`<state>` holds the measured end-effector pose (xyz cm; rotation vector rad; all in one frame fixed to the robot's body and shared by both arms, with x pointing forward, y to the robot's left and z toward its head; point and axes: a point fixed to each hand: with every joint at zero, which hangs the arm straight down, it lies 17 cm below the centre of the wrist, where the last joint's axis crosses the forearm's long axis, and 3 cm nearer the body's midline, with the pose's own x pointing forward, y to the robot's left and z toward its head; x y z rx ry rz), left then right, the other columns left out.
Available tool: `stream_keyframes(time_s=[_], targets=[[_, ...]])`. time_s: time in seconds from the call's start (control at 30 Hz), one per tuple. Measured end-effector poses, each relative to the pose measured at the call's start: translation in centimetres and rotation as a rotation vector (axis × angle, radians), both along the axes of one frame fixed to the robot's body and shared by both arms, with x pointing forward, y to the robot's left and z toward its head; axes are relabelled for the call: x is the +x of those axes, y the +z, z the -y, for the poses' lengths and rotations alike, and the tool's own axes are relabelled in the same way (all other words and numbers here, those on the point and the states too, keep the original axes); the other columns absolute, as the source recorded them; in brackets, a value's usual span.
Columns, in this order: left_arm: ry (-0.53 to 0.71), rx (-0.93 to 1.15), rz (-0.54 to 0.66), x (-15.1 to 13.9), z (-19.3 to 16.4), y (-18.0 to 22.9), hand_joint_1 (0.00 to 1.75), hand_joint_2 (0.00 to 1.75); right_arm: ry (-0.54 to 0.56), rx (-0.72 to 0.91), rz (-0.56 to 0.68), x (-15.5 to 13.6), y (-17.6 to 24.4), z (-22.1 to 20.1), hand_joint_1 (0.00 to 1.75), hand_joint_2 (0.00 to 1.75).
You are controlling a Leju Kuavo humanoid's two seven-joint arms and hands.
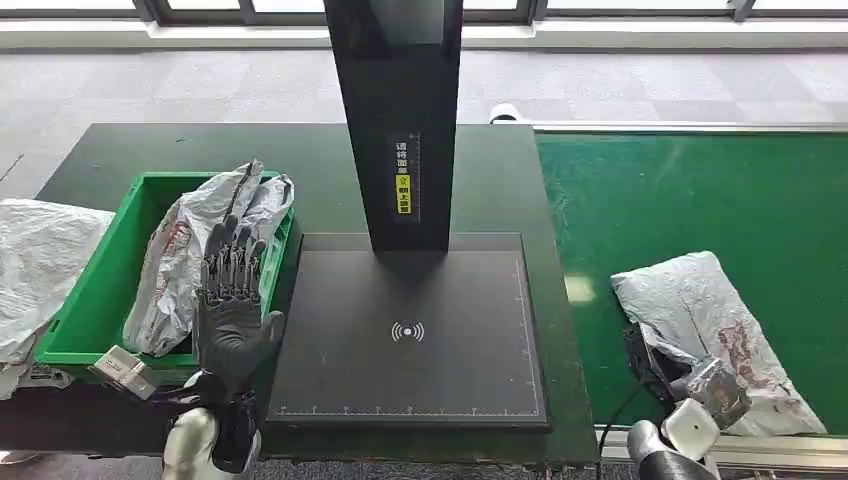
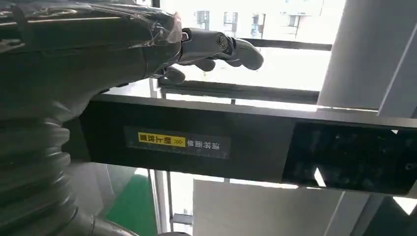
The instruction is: Moved the parcel from conveyor to table for the left to box.
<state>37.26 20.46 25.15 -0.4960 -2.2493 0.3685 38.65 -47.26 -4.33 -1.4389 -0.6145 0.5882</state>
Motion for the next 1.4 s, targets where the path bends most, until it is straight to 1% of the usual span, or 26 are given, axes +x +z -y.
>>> stream_keyframes(time_s=[0.3, 0.37, 0.4, 0.5, 0.53, 0.6, 0.7, 0.77, 0.83, 0.93, 1.0, 1.13, 1.4], targets=[[0.001, 0.000, -0.004, 0.0, 0.0, -0.1, 0.00, 1.75, 0.002, 0.002, -0.002, 0.1, -0.1, -0.1, 1.75, 1.75], [0.001, -0.006, -0.005, 0.1, -0.1, -0.2, 0.00, 1.75, 0.037, 0.002, 0.001, 0.5, 0.0, -0.5, 1.75, 1.75], [0.003, -0.009, -0.006, 0.1, -0.1, -0.2, 0.00, 1.75, 0.070, 0.005, 0.008, 0.8, 0.1, -1.1, 1.75, 1.75], [0.004, -0.011, -0.008, 0.1, -0.2, -0.3, 0.00, 1.75, 0.271, 0.056, 0.102, 3.3, 1.6, -5.2, 1.75, 1.75], [0.003, -0.010, -0.010, 0.1, -0.1, -0.3, 0.00, 1.75, 0.374, 0.089, 0.169, 4.5, 2.9, -7.7, 1.75, 1.75], [0.001, -0.004, -0.015, 0.2, 0.1, -0.6, 0.00, 1.75, 0.532, 0.146, 0.299, 5.7, 5.5, -12.3, 1.75, 1.75], [-0.003, 0.012, -0.026, 0.4, 0.5, -1.2, 0.00, 1.75, 0.653, 0.224, 0.496, 5.5, 9.7, -17.3, 1.75, 1.75], [-0.007, 0.019, -0.035, 0.5, 0.7, -1.6, 0.00, 1.75, 0.707, 0.258, 0.610, 5.0, 12.5, -19.8, 1.75, 1.75], [-0.011, 0.022, -0.044, 0.6, 0.9, -1.9, 0.00, 1.75, 0.752, 0.264, 0.692, 4.5, 15.2, -21.9, 1.75, 1.75], [-0.016, 0.034, -0.056, 0.8, 1.2, -2.4, 0.00, 1.75, 0.796, 0.264, 0.767, 3.7, 17.8, -23.9, 1.75, 1.75], [-0.018, 0.034, -0.062, 0.8, 1.3, -2.6, 0.00, 1.75, 0.835, 0.234, 0.794, 3.4, 19.3, -24.9, 1.75, 1.75], [-0.020, 0.043, -0.073, 0.9, 1.5, -3.1, 0.00, 1.75, 0.857, 0.185, 0.847, 3.0, 21.6, -24.8, 1.75, 1.75], [-0.022, 0.048, -0.085, 1.1, 1.7, -3.5, 0.00, 1.75, 0.852, 0.147, 0.934, 2.2, 24.8, -23.9, 1.75, 1.75]])
